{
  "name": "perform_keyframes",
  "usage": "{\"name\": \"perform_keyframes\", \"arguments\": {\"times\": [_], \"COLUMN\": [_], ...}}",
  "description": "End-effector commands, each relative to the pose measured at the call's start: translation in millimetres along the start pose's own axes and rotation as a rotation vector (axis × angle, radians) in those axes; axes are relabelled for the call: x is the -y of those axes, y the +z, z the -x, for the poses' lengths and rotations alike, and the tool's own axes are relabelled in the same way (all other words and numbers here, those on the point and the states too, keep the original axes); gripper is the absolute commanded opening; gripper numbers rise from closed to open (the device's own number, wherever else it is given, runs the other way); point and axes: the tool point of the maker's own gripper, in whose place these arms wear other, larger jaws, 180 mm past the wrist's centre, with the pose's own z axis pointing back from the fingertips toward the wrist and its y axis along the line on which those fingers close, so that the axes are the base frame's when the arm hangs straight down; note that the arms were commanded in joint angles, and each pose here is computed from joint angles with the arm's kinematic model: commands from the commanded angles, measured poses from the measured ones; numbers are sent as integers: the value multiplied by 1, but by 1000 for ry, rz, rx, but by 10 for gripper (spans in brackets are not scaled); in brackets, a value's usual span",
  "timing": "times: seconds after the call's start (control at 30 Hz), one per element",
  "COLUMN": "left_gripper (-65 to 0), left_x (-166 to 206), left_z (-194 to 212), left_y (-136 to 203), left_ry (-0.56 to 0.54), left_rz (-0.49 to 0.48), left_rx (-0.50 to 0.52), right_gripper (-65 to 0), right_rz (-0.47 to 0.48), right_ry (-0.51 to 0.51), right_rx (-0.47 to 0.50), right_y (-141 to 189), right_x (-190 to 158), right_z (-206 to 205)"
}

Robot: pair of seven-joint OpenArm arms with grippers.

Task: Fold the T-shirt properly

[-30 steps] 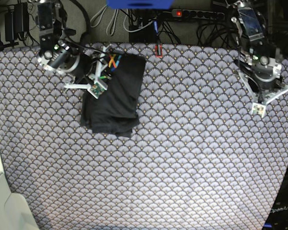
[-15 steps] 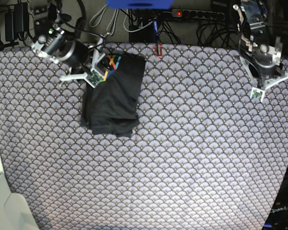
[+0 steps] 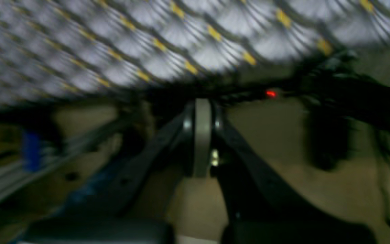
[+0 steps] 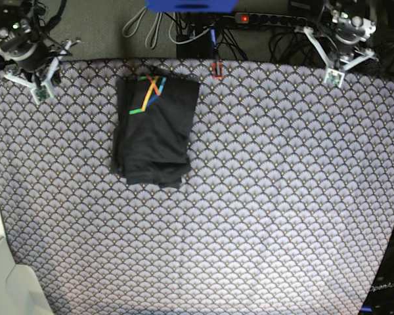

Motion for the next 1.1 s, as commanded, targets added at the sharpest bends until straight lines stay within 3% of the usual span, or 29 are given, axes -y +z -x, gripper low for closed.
{"name": "perform_keyframes", "arguments": {"times": [0.0, 0.23, 0.47, 0.57, 0.73, 0.9, 1.07], "left_gripper": [-647, -647, -647, -647, -647, -648, -648], "left_x": [4, 36, 75, 92, 128, 135, 137], "left_z": [-1, 31, 96, 123, 176, 217, 245], "left_y": [4, 10, 0, -12, -35, -61, -74], "left_ry": [17, 94, 170, 212, 307, 336, 403], "left_rz": [10, 82, 176, 218, 294, 317, 321], "left_rx": [22, -44, -212, -222, -290, -337, -344], "right_gripper": [-650, -650, -650, -650, -650, -650, -650], "right_rz": [17, 10, -39, -55, -108, -157, -175], "right_ry": [-9, -100, -191, -246, -365, -435, -512], "right_rx": [-15, -194, -256, -286, -324, -410, -416], "right_y": [4, -6, -23, -27, -43, -60, -63], "right_x": [8, 25, 31, 31, 10, -16, -37], "right_z": [9, 83, 143, 170, 212, 253, 273]}}
